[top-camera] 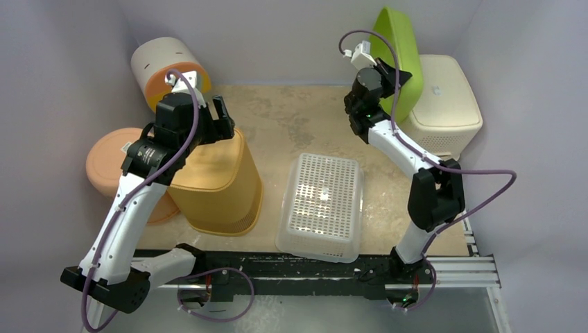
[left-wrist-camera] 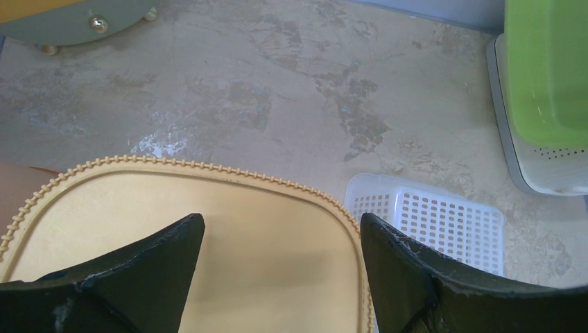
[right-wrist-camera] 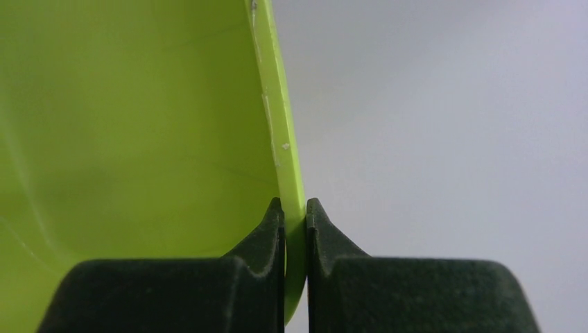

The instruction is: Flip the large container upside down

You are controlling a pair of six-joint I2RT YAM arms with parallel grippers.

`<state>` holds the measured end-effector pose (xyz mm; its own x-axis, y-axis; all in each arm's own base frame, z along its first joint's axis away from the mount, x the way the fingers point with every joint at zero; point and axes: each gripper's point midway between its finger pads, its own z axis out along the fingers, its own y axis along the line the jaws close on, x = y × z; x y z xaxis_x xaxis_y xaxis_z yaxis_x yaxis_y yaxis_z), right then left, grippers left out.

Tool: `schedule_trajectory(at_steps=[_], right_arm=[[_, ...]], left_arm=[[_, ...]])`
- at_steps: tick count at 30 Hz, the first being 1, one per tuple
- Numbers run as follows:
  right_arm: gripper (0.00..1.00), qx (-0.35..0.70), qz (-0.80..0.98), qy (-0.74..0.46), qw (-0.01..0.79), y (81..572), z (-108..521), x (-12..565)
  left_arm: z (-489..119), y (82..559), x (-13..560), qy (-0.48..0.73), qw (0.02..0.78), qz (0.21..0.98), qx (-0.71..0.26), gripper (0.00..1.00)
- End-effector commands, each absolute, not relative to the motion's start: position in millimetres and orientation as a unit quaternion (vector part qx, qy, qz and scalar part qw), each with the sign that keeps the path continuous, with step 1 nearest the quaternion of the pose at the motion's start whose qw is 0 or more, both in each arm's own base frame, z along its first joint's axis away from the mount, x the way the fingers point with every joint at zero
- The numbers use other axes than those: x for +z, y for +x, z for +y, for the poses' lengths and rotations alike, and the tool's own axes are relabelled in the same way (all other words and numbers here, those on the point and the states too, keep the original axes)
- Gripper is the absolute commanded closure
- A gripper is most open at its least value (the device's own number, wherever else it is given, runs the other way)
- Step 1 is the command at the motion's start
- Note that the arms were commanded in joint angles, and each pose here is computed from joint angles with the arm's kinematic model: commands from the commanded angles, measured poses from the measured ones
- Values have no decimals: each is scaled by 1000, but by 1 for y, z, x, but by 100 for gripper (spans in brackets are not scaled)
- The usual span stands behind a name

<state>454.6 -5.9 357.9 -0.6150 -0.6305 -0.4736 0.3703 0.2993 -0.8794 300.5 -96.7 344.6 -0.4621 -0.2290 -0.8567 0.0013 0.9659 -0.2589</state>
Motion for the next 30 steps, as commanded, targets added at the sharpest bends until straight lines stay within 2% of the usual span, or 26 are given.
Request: schedule_trajectory(at_steps=[1,10,22,25,27,30], right_arm=[[100,-596,641,-55,480,447,16,398],[100,-665,591,-144,434,456,66,359],[98,-592,631,-188,465,474,148,311],[92,-554,648,-203,482,480,180,290],[78,-520,670,-217,483,488,200,271],[72,-453,721,-234,469,499,225,235]], left_arm=[[-96,296,358,-58,533,836,-116,20],[-90,291,355,-59,531,839,-105,20],[-89,289,353,-61,529,840,-104,20],[-88,289,351,-62,528,841,-102,20],[-88,289,351,-63,529,840,-102,20],[-88,289,350,-64,528,841,-102,20]])
